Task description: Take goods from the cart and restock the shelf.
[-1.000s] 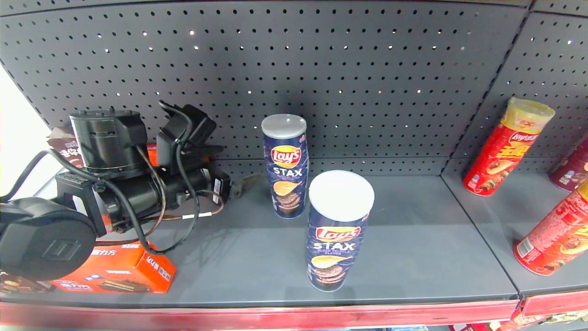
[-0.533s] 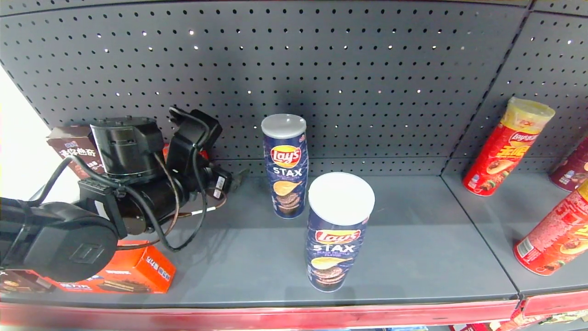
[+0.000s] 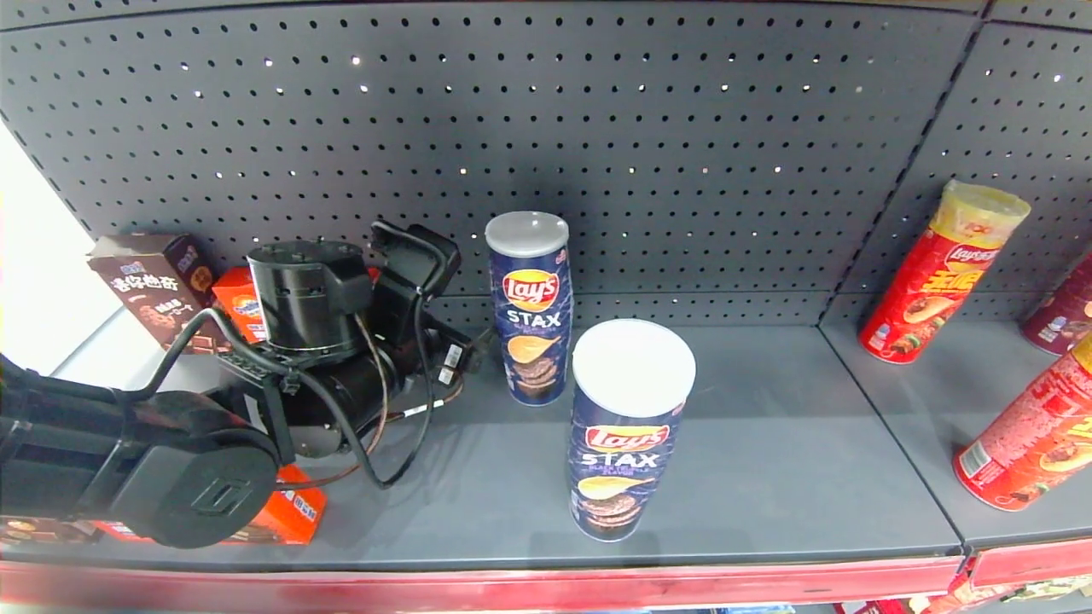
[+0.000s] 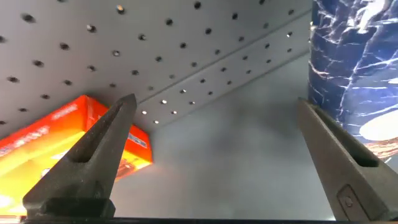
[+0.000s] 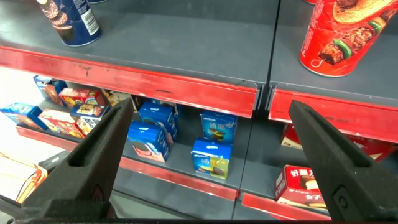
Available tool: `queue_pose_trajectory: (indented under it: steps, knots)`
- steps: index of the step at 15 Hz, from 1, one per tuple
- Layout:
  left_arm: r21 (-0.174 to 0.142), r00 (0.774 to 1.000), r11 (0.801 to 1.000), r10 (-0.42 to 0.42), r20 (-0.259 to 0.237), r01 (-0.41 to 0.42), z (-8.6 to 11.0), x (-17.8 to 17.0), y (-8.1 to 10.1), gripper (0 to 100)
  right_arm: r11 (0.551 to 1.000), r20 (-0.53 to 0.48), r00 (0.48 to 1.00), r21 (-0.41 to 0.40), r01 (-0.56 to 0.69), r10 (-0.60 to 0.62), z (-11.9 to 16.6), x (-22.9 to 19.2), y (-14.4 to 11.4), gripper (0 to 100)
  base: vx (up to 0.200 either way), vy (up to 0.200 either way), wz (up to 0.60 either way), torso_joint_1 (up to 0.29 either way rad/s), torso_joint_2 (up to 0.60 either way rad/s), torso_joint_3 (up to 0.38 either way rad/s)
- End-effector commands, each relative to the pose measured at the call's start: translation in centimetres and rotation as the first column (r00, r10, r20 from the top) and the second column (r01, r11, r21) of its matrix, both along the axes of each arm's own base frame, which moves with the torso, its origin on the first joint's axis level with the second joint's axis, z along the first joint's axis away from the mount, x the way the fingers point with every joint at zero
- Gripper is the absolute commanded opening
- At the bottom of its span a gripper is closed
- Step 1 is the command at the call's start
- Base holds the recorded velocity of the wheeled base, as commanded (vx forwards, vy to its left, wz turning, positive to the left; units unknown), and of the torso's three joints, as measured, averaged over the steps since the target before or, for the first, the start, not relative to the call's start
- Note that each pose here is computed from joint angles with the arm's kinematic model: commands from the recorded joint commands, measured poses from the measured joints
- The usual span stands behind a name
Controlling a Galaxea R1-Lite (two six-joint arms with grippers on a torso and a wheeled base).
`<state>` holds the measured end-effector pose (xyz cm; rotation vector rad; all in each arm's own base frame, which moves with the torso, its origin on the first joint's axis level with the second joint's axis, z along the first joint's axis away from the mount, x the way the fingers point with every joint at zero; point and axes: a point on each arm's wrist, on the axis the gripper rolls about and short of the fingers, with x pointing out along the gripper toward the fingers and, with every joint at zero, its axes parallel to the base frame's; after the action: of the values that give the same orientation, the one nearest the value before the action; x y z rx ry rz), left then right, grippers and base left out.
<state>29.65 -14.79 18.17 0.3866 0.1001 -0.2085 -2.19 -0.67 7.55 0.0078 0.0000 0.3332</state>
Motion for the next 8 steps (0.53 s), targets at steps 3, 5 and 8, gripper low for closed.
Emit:
queue_pose_trajectory:
  steps: [3, 5, 8]
  knots:
    - [0.004, 0.999, 1.0, -0.016, -0.029, 0.016, -1.0, 0.3, -0.8, 100, 1.0, -0.001, 1.0, 0.0, -0.001, 0.001, 0.0, 0.0, 0.0, 100, 0.0, 0.0, 0.0, 0.0, 0.0, 0.0]
    - [0.006, 0.999, 1.0, -0.029, -0.034, 0.03, -1.3, 0.3, -1.4, 100, 1.0, -0.001, 1.0, 0.0, -0.001, 0.001, 0.0, 0.0, 0.0, 100, 0.0, 0.0, 0.0, 0.0, 0.0, 0.0]
    - [0.009, 0.998, 0.999, -0.038, -0.041, 0.039, -1.6, 0.4, -1.8, 100, 1.0, -0.001, 1.0, 0.0, -0.001, 0.001, 0.0, 0.0, 0.0, 100, 0.0, 0.0, 0.0, 0.0, 0.0, 0.0]
